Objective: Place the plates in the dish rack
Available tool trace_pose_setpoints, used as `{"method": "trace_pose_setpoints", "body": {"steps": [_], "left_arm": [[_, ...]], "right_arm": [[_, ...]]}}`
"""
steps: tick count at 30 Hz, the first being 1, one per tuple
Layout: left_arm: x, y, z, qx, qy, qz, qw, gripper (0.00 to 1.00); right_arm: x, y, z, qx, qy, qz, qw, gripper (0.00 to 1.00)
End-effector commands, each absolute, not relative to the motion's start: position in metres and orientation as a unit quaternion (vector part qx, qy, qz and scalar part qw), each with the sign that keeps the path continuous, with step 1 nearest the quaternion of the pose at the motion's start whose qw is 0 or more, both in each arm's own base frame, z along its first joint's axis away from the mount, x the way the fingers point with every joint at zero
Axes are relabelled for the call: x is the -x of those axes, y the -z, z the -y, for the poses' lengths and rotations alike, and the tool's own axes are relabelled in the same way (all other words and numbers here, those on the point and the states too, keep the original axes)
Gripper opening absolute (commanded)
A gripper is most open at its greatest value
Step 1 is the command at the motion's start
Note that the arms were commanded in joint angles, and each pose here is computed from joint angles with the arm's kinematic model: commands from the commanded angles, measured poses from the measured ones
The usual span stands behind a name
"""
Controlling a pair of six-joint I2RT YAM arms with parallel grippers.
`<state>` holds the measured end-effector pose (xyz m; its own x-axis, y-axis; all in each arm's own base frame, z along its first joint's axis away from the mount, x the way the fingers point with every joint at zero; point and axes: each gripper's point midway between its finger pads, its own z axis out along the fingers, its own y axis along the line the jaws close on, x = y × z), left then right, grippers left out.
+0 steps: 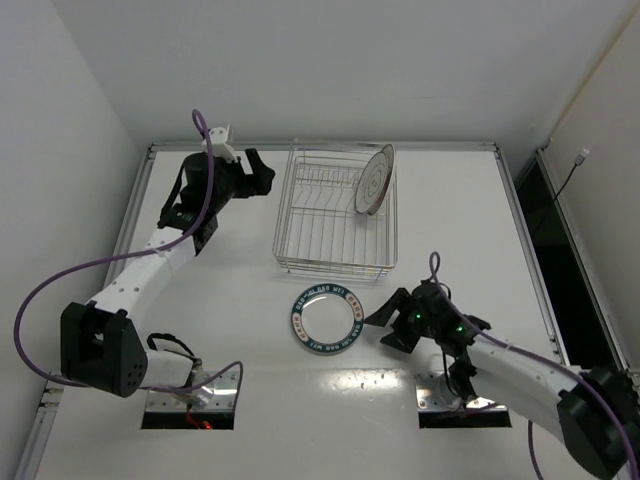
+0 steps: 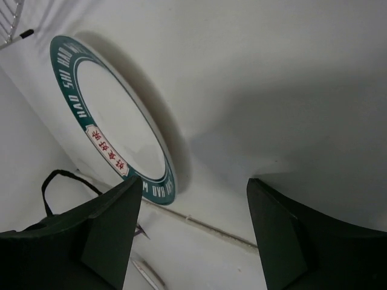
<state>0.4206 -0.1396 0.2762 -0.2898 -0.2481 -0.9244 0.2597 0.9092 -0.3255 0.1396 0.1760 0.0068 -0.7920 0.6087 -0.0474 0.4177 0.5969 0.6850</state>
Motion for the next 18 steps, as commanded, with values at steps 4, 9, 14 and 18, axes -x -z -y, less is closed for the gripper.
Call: {"method": "trace_pose_setpoints", "body": {"steps": [4, 9, 14, 18], "left_arm": [[-0.421, -0.297, 0.127, 0.003, 0.185, -0.754, 0.63, 0.8], [-0.421, -0.299, 0.127, 0.003, 0.185, -0.754, 0.63, 0.8], [-0.424, -0.295, 0.123, 0.012, 0.174, -0.757, 0.63, 0.81], [-0.424, -0.293, 0.121, 0.015, 0.169, -0.76, 0.627, 0.82]], "right_arm": [[-0.156, -0.016, -0.215, -0.303, -0.363, -0.87, 0.138, 0.67], [-0.153, 0.007, -0.226, -0.312, -0.347, -0.877, 0.114, 0.38], [-0.154, 0.009, -0.229, -0.317, -0.345, -0.877, 0.106, 0.02], [-0.155, -0.003, -0.232, -0.296, -0.347, -0.883, 0.109, 0.0]]}}
